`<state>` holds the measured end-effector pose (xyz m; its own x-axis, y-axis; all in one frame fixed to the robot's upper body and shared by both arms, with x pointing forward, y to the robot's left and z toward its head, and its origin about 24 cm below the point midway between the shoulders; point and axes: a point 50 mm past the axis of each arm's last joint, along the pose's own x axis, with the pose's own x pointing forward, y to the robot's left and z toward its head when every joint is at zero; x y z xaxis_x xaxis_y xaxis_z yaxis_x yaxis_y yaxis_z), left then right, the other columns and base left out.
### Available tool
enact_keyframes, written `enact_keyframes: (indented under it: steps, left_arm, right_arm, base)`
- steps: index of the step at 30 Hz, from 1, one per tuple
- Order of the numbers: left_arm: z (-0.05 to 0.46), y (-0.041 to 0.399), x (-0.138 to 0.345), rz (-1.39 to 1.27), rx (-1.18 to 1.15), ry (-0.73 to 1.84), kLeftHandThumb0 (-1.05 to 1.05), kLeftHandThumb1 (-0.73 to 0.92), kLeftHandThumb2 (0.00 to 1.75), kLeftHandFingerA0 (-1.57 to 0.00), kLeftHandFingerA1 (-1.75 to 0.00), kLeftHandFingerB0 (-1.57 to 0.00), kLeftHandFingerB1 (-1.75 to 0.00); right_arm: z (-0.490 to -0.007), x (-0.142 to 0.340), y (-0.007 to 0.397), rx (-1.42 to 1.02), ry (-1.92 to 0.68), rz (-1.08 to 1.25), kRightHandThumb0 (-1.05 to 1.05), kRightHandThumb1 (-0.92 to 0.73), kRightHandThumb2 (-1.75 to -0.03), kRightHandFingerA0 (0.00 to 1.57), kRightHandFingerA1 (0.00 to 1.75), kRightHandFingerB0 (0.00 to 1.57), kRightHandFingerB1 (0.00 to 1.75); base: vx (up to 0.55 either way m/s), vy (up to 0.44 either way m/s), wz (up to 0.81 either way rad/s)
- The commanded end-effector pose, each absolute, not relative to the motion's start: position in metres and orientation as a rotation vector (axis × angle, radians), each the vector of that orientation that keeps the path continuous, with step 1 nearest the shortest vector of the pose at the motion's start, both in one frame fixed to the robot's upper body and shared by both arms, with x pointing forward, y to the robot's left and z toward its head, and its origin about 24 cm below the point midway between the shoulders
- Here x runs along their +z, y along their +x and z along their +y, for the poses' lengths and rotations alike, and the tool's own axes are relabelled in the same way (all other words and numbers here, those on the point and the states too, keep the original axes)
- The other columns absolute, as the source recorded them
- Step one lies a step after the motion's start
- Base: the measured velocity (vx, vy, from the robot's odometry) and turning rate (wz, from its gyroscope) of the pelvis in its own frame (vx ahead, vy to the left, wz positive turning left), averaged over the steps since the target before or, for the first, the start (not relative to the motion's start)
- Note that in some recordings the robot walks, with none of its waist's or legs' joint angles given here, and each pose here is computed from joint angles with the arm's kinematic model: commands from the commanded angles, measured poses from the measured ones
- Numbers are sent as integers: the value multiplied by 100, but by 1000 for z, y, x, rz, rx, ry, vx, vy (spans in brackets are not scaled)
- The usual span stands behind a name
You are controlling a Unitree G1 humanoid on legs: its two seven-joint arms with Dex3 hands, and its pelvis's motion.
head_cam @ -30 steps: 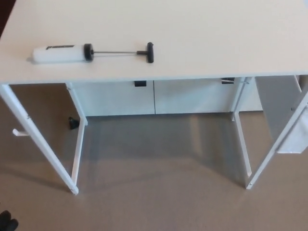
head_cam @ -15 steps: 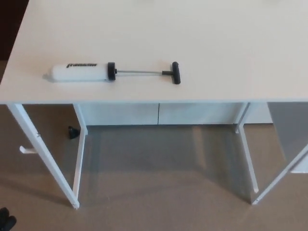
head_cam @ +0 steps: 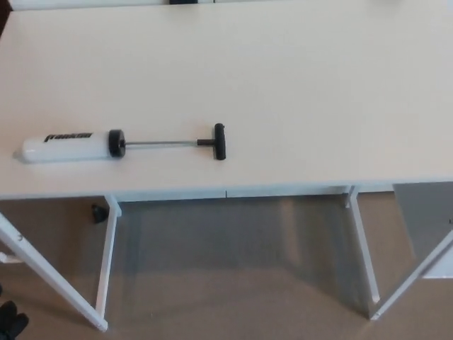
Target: The robot walks towards a desk on which an air pump is kept in the middle. It lifts it up and holds it with its left hand and uses its right hand to compress it by pushing its handle inwards.
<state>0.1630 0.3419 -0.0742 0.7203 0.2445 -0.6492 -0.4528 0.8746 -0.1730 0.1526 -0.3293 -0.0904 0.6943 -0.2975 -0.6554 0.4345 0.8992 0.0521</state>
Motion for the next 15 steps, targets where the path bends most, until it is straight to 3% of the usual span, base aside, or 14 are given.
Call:
enact_keyframes:
  steps: [1,3,4,10,13,14,15]
  left_arm:
    - [347,162,-71,664,392,-316,-32,64,74,-38,-52,-39,-46]
    - [346,162,-71,664,392,-316,-32,64,74,-38,-52,-39,-46]
    - [347,162,-71,666,384,-306,-26,72,61,-42,-46,-39,-37]
    - [347,151,-74,695,384,-303,-27,68,59,-45,-47,-38,-37]
    - [347,146,-76,706,387,-300,-27,68,59,-45,-47,-38,-37]
    - [347,140,-79,718,384,-298,-33,62,74,-39,-51,-36,-45]
    - [347,139,-79,721,383,-298,-33,62,74,-39,-51,-36,-45]
  right_arm:
    - [-331,-93,148,-413,224,712,-28,-59,-57,63,49,29,33]
    - [-331,-93,148,-413,224,714,-28,-59,-57,63,49,29,33]
    - [-331,-93,147,-412,221,719,-27,-57,-57,61,49,30,32]
    - [-332,-99,133,-413,219,751,-27,-59,-57,61,48,29,32]
    - [-332,-101,127,-416,219,765,-27,-59,-57,61,48,29,32]
    - [-332,-103,119,-418,219,777,-26,-56,-56,60,49,28,32]
    - [-332,-103,117,-418,219,779,-26,-56,-56,60,49,28,32]
  base:
    - [171,-92,-10]
    - [142,25,-15]
    - [140,35,-9]
    - [135,118,-9]
    - [81,209,4]
    - [34,130,4]
    - [34,130,8]
